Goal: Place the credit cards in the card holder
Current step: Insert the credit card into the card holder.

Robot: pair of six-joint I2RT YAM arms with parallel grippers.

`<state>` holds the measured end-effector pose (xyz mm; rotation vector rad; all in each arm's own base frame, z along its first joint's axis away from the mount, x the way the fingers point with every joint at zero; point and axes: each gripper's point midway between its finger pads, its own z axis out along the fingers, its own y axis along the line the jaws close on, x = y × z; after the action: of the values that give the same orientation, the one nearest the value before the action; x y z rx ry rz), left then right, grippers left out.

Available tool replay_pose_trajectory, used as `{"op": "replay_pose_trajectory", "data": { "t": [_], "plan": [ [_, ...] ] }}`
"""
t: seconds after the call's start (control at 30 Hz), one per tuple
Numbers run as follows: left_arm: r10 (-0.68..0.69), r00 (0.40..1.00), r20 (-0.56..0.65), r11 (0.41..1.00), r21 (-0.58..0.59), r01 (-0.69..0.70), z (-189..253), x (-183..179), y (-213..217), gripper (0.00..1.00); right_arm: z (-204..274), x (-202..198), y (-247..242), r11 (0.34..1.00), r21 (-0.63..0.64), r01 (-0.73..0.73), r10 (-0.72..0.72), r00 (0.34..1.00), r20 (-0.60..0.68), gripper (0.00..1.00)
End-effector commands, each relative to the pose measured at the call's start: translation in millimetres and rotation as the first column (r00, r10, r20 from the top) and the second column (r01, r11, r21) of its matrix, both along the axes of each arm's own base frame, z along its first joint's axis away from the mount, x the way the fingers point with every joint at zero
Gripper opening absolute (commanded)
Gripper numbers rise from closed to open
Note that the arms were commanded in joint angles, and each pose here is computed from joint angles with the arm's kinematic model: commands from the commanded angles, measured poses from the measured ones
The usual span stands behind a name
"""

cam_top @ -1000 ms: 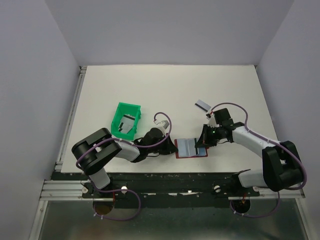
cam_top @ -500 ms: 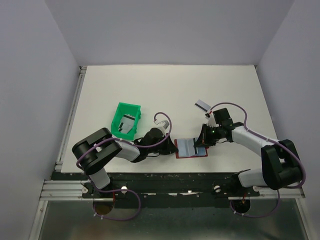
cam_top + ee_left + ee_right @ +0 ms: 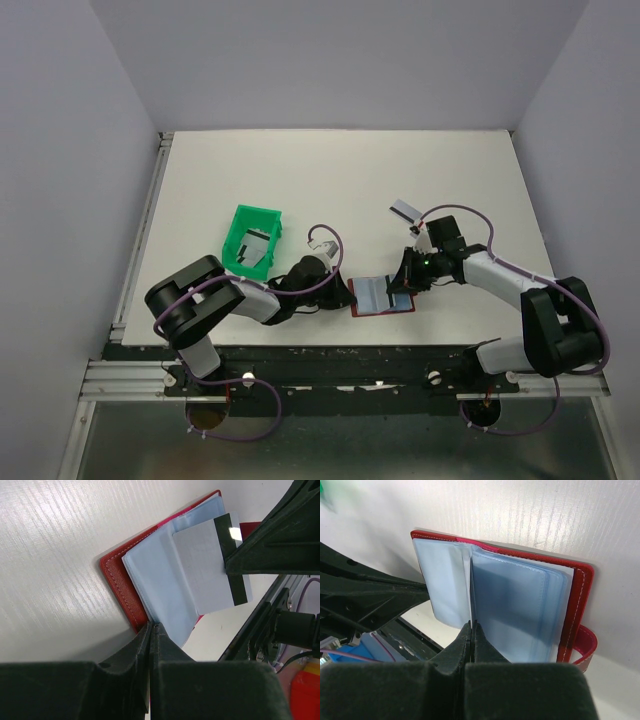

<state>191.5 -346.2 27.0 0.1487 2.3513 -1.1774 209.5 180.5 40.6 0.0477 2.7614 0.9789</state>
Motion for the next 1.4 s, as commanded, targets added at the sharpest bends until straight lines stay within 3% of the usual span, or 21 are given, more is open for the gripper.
{"op": "replay_pose_trajectory", "data": {
  "t": [0.0,0.73,1.37],
  "plan": [
    [-0.015,1.0,-0.013,1.0,0.002,0.015,-4,-1,-3,0.13,-5,-7,2,1.0,0.007,-0.022,0.022,1.0,-0.006,0.01],
    [-0.02,1.0,-0.014,1.0,-0.002,0.02,-3,-1,-4,0.13,-7,-5,-9,0.998,-0.064,-0.02,0.02,1.0,0.0,0.01],
    [-0.023,1.0,-0.018,1.0,0.002,0.023,-5,0,-6,0.13,-3,-7,1,0.997,-0.002,-0.072,0.072,0.997,0.015,0.04]
  ]
}}
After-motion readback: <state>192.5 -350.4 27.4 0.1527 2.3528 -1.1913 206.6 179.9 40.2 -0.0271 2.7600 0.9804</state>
